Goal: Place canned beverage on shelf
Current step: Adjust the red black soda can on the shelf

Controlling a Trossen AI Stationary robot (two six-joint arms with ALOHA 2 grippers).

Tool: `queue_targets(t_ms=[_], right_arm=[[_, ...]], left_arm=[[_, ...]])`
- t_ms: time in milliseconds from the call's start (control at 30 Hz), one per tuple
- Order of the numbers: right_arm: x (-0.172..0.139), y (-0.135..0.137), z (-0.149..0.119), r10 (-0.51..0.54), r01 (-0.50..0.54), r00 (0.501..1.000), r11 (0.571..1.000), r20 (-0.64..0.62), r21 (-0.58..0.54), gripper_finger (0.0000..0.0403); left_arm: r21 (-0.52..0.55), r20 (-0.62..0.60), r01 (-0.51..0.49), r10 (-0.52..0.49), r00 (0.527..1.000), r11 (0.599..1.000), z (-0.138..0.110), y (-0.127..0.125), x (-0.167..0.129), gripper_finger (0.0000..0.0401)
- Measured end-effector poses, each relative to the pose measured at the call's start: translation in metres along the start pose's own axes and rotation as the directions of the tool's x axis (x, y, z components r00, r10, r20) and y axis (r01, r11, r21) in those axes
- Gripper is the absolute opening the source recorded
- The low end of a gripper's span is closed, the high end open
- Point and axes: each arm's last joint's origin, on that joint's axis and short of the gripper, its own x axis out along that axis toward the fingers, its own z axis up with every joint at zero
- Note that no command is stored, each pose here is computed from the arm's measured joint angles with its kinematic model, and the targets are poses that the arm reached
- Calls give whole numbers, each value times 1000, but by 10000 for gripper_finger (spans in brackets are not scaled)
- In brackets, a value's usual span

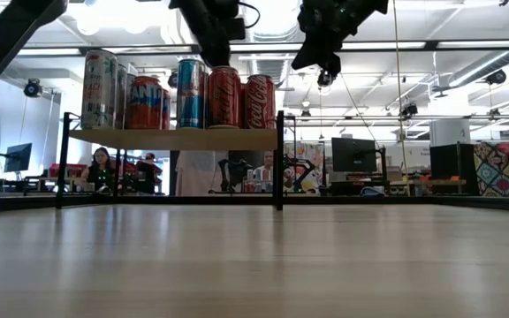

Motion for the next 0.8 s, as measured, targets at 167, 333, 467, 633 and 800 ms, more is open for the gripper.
queue_targets(t_ms=[167, 333, 467, 633, 800], right_arm=[[0, 0, 0, 0, 0, 1000, 1000, 0, 0, 9], [0, 0, 0, 0, 0, 1000, 1000, 0, 5, 9], [0, 0, 0, 0, 0, 1000, 1000, 0, 8, 9], [0, 0, 0, 0, 0, 1000, 1000, 0, 8, 9], [0, 0, 0, 0, 0, 1000, 1000, 0, 8, 9]], left_arm=[[3, -25, -35, 35, 999, 999, -1, 0, -3, 0], [10, -29, -39, 39, 999, 999, -2, 0, -3, 0], [15, -29, -39, 39, 999, 999, -2, 0, -3, 0], [24, -24, -41, 42, 999, 999, -1, 0, -5, 0], [26, 0, -58, 58, 998, 998, 1, 1, -7, 0]])
